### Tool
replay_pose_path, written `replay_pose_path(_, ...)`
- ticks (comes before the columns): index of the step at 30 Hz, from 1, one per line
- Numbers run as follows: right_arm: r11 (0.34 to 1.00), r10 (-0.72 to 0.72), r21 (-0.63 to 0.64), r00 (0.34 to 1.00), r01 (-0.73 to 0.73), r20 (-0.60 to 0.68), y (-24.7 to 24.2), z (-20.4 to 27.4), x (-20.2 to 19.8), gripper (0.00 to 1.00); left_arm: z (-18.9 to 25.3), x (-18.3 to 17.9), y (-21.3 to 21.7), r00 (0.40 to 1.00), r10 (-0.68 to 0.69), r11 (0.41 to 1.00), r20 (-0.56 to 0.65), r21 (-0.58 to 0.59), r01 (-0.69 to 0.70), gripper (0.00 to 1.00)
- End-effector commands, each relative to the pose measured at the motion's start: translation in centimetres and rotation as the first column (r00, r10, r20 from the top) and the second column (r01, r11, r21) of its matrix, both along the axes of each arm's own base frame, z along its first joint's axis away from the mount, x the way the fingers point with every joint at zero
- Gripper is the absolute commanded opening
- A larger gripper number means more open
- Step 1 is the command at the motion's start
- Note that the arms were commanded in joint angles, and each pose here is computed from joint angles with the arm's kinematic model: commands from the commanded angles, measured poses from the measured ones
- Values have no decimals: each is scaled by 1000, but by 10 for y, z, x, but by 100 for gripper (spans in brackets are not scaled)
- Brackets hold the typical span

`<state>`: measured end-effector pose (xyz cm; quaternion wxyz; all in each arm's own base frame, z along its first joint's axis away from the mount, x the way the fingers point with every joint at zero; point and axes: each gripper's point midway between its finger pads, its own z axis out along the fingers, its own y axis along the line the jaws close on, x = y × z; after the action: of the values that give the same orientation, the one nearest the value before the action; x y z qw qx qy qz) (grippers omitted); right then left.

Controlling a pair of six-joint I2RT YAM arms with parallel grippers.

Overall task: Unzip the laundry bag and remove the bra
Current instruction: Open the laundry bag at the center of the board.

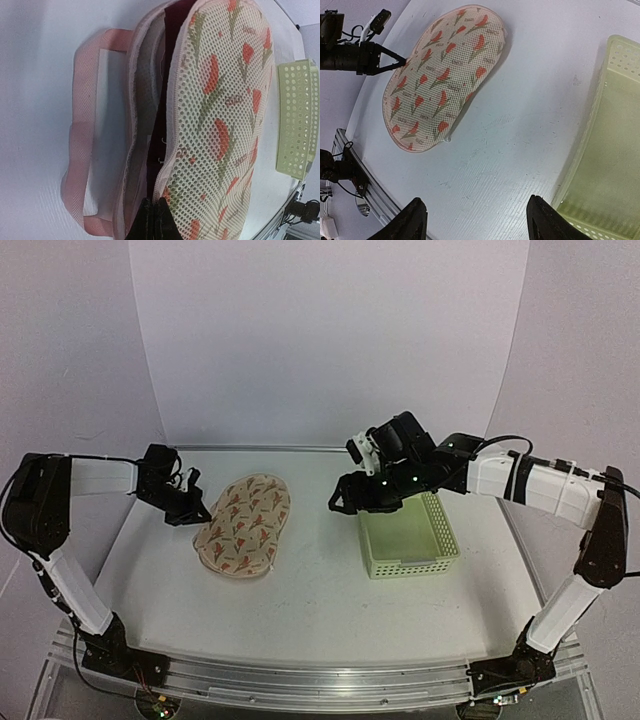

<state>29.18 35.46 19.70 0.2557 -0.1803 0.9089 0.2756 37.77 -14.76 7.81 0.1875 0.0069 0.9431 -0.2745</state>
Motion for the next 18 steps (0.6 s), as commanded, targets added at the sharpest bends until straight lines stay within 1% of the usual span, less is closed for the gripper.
replay_pose_path(1, 998, 23, 49, 999, -26, 47, 15, 20, 6, 69, 24, -7, 15, 989, 127, 992, 76, -18, -126, 0)
replay_pose_path(5, 998, 34, 52, 998, -37, 44, 19, 19, 5, 69, 40, -24, 25, 974, 190, 982, 121, -26, -188, 0)
replay_pose_path(7, 998, 41, 54, 998, -43, 43, 21, 20, 5, 69, 52, -30, 25, 968, 206, 978, 143, -54, -201, 0)
replay_pose_path(10, 997, 47, 56, 998, -49, 44, 24, 20, 5, 69, 65, -37, 21, 964, 217, 974, 156, -102, -203, 0)
replay_pose_path(14, 997, 49, 59, 998, -52, 47, 26, 22, 6, 70, 82, -40, 19, 952, 239, 967, 191, -134, -215, 0)
replay_pose_path(18, 997, 43, 67, 997, -47, 61, 26, 28, 8, 72, 95, -38, 7, 954, 217, 970, 209, -152, -187, 0)
